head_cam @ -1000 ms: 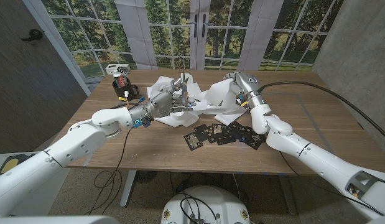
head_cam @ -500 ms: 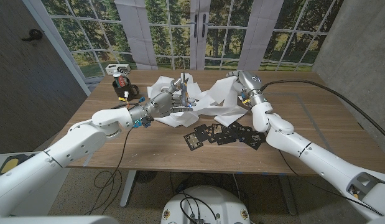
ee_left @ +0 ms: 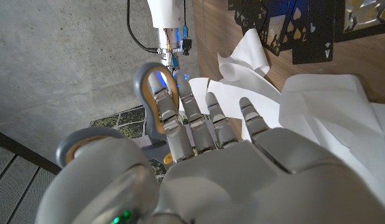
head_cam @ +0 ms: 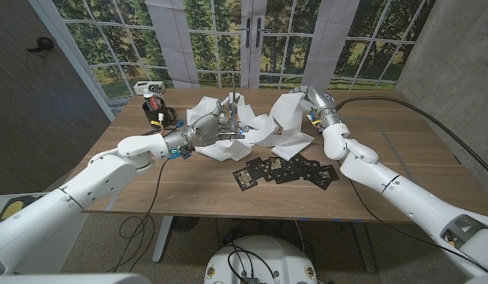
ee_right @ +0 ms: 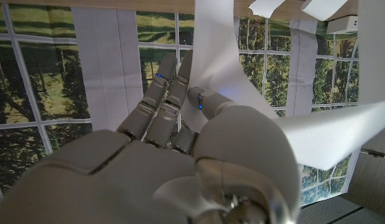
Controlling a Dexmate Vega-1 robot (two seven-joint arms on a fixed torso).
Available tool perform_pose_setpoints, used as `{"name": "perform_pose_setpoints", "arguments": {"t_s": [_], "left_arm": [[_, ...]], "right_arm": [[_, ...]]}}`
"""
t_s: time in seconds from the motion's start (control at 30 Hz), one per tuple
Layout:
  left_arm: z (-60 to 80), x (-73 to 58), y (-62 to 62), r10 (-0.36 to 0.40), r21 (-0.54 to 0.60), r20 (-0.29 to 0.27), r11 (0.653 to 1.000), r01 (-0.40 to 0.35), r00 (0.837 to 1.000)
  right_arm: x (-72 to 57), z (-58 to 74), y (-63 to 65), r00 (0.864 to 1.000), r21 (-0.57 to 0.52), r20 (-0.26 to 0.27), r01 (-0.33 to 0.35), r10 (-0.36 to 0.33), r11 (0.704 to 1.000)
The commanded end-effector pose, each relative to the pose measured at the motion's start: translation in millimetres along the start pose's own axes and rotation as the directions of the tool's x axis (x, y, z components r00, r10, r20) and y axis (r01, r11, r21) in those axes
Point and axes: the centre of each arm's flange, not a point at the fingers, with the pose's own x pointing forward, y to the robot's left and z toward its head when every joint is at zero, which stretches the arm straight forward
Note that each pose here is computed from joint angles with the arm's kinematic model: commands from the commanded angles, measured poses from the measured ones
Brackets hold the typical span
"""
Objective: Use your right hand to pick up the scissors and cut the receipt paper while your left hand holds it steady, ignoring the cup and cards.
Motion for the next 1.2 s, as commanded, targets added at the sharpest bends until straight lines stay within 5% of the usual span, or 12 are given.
{"name": "perform_pose_setpoints", "arguments": {"t_s": [0.03, 0.23, 0.43, 0.93, 1.2], "left_arm": [[4.3, 13.5, 4.8, -0.054, 0.021, 0.002, 0.998, 0.054, 0.999], [6.2, 18.4, 5.4, -0.070, 0.024, -0.001, 0.997, 0.070, 0.998], [8.8, 23.4, 6.2, -0.078, 0.031, 0.000, 0.996, 0.078, 0.997], [11.6, 30.9, 5.0, -0.085, 0.031, -0.007, 0.996, 0.085, 0.996], [12.0, 34.4, 4.2, -0.090, 0.029, -0.011, 0.996, 0.090, 0.996]], "right_arm": [[31.0, -34.1, -15.9, 0.999, 0.151, -0.005, -0.043, 0.044, 0.988], [39.3, -34.5, -27.1, 0.998, 0.226, 0.060, -0.037, 0.024, 0.973], [49.0, -37.5, -29.8, 0.990, 0.311, 0.129, -0.101, 0.064, 0.945], [55.6, -63.3, -43.5, 0.989, 0.491, 0.128, -0.128, 0.074, 0.861], [53.1, -61.1, -47.0, 0.988, 0.485, 0.141, -0.118, 0.056, 0.867]]}}
